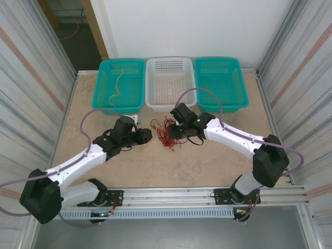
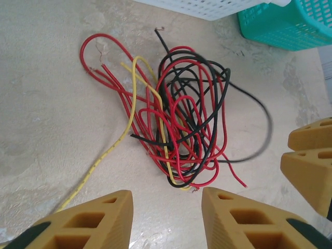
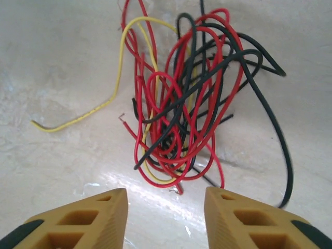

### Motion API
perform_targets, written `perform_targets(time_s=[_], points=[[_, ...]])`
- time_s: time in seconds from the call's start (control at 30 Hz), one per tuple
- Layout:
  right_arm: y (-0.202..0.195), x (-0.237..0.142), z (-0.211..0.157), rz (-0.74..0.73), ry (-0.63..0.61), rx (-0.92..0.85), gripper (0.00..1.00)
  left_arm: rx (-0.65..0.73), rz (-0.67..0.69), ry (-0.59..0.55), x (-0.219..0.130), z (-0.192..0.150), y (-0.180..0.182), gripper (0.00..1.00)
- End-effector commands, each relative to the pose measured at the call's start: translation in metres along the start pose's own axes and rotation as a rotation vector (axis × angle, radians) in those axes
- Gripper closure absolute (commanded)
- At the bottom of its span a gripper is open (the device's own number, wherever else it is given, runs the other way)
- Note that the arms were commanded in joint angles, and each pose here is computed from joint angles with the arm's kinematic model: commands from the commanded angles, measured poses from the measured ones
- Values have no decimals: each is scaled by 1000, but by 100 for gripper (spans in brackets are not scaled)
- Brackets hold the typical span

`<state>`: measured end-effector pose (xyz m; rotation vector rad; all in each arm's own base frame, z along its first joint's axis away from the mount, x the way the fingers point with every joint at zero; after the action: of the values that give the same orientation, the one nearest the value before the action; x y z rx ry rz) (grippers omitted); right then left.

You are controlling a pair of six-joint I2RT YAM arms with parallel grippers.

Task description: Untangle the cables

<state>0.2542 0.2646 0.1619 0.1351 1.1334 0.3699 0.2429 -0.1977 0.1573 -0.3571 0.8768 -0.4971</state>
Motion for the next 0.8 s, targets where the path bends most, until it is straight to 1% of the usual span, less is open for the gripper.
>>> perform_targets(time_s=[0.0, 0.07, 0.2, 0.33, 0.4, 0.47, 0.53, 0.63, 0.67, 0.7, 0.73, 0.77], points=[[-10, -19, 14, -1, -47, 50, 53, 23, -47, -45, -12, 14, -15, 60], [-17, -16, 19, -4, -30, 88, 53, 30, -45, -44, -15, 13, -14, 60], [-42, -1, 20, -77, 1, 127, 53, 34, -51, -50, -22, 13, -16, 61], [-58, 20, 10, -41, 97, 179, 52, 38, -87, -50, -23, 12, -20, 60], [-55, 28, 3, -9, 129, 174, 55, 41, -98, -37, -20, 11, -22, 59], [-52, 34, -2, 20, 151, 178, 58, 41, -110, -30, -17, 11, -25, 57], [-52, 41, -7, 22, 167, 180, 60, 51, -113, -25, -13, 10, -27, 51], [-54, 45, -12, 12, 175, 180, 67, 83, -91, -25, -8, 9, -32, 38], [-55, 45, -12, 5, 172, 178, 74, 99, -85, -25, -7, 8, -33, 35], [-55, 42, -12, 4, 168, 176, 85, 120, -69, -25, -4, 6, -34, 33], [-51, 37, -12, 20, 162, 165, 92, 133, -47, -24, -2, 6, -34, 31], [-46, 31, -11, 36, 149, 153, 96, 143, -28, -21, 1, 5, -33, 30]])
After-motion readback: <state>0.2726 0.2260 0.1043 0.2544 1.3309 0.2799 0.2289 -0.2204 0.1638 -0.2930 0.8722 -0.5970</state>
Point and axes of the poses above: each hand's point on the last joint's axis, 136 mm out from that joint toward the fingers, its own x axis out along the fingers, its own y axis along the line the jaws close on, z = x × y, the point moved 3 cm from there along -x, back along the fingers, and after that the axes turned 6 degrees about x, right-handed, at the moved point
